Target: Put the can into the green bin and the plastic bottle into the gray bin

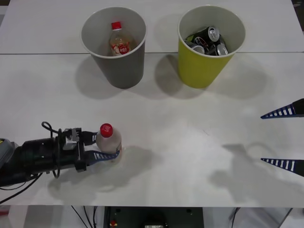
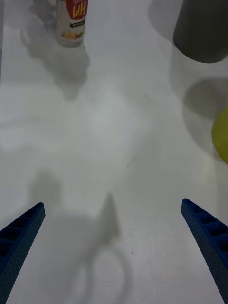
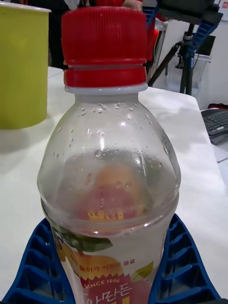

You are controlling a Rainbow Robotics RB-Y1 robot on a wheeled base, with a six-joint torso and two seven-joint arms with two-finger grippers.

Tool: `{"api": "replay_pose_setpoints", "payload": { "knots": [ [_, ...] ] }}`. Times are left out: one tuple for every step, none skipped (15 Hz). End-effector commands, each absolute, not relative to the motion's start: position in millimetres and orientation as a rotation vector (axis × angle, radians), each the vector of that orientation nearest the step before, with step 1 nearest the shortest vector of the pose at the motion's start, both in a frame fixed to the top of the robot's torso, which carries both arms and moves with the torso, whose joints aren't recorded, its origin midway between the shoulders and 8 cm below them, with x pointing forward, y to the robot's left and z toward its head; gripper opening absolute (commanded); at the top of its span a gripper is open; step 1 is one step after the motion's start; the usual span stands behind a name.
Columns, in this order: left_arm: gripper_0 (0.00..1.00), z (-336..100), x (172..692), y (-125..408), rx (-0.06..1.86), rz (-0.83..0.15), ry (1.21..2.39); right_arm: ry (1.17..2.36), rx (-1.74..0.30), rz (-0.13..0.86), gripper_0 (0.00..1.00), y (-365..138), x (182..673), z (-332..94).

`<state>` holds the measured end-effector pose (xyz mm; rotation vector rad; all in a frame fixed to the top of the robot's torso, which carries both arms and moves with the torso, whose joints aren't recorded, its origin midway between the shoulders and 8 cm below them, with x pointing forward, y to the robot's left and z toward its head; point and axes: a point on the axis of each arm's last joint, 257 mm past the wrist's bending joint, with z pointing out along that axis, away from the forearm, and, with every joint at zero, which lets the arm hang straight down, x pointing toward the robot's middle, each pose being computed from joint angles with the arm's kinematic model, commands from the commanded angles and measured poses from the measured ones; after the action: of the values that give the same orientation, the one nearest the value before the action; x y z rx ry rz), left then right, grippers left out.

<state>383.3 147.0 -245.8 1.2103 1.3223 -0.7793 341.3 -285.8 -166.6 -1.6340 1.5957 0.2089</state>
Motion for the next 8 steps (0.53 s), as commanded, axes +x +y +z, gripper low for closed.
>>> {"api": "replay_pose_setpoints", "payload": {
  "knots": [
    [0.0, -229, 387, 169, 1.207, -0.8, 1.42, 1.596, -1.634, 0.209, 1.0, -286, 341, -167],
    [0.0, -225, 389, 179, 1.215, -0.796, 1.477, 1.596, -1.634, 0.209, 1.0, -286, 341, -167],
    [0.0, -219, 391, 191, 1.241, -0.763, 1.531, 1.596, -1.634, 0.209, 1.0, -286, 341, -167],
    [0.0, -212, 392, 202, 1.267, -0.737, 1.593, 1.596, -1.634, 0.209, 1.0, -286, 341, -167],
    [0.0, -206, 392, 212, 1.289, -0.71, 1.647, 1.596, -1.634, 0.209, 1.0, -286, 341, -167],
    [0.0, -199, 392, 222, 1.3, -0.682, 1.711, 1.596, -1.634, 0.209, 1.0, -286, 341, -167],
    [0.0, -192, 393, 231, 1.301, -0.657, 1.756, 1.596, -1.634, 0.209, 1.0, -286, 341, -167],
    [0.0, -183, 394, 240, 1.296, -0.634, 1.801, 1.596, -1.634, 0.209, 1.0, -286, 341, -167]
  ]
}}
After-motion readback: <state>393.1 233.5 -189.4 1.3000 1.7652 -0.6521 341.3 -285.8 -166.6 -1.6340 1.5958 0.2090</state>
